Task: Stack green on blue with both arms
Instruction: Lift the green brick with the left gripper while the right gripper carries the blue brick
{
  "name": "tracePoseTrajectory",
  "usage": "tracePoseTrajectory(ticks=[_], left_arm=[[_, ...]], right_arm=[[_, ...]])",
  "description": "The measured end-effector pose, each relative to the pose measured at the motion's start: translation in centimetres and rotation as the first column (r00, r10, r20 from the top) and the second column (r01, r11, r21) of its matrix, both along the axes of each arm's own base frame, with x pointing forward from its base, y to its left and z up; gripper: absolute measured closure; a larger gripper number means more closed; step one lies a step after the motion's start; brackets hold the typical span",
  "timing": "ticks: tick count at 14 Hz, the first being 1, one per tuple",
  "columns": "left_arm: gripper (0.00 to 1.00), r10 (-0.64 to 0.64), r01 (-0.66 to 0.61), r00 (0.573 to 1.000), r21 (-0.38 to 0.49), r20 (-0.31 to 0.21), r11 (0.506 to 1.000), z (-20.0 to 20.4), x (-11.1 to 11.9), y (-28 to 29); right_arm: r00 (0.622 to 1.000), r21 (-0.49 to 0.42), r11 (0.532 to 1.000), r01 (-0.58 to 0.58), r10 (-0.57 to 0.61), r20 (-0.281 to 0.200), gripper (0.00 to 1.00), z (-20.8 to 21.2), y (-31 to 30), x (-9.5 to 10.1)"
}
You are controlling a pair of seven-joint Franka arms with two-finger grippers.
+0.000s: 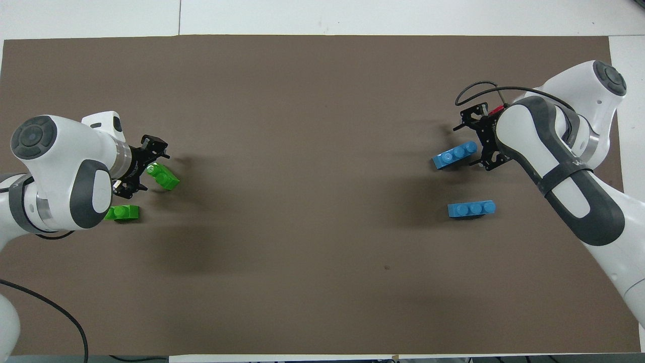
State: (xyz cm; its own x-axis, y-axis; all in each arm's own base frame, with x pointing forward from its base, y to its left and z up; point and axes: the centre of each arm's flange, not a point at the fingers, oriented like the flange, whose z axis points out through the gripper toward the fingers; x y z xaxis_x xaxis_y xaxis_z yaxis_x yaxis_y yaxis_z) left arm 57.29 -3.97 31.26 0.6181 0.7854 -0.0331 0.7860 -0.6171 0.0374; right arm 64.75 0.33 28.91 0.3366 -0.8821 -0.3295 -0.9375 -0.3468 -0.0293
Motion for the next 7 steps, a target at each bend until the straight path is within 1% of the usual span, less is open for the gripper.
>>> tracePoseTrajectory(ticks=[2,3,5,6,7], left_arm=[[0.0,0.005,-0.005,1.0,0.001,-0.011,1.0,-0.69,-0.49,-0.1],[0.0,0.009,-0.009,1.0,0.001,-0.007,1.0,-0.99,-0.67,-0.21],[0.0,0.022,-0.022,1.0,0.0,-0.002,1.0,-1.33,-0.88,-0.34],[0.0,0.025,-0.025,1.0,0.0,-0.001,1.0,-1.35,-0.89,-0.34],[0.02,0.025,-0.025,1.0,0.0,0.005,1.0,-1.28,-0.82,-0.34]], right_arm=[[1.0,0.008,1.0,0.0,0.0,0.003,0.21,-0.38,-0.01,-0.28],[1.0,0.021,1.0,-0.002,0.002,0.005,0.34,-0.44,0.0,-0.42],[1.0,0.042,0.999,0.0,0.0,0.011,0.57,-0.3,-0.09,-0.52],[1.0,0.045,0.999,-0.001,0.001,0.013,0.65,-0.17,0.03,-0.5],[1.0,0.048,0.999,-0.004,0.003,0.016,0.65,-0.03,0.32,-0.49]])
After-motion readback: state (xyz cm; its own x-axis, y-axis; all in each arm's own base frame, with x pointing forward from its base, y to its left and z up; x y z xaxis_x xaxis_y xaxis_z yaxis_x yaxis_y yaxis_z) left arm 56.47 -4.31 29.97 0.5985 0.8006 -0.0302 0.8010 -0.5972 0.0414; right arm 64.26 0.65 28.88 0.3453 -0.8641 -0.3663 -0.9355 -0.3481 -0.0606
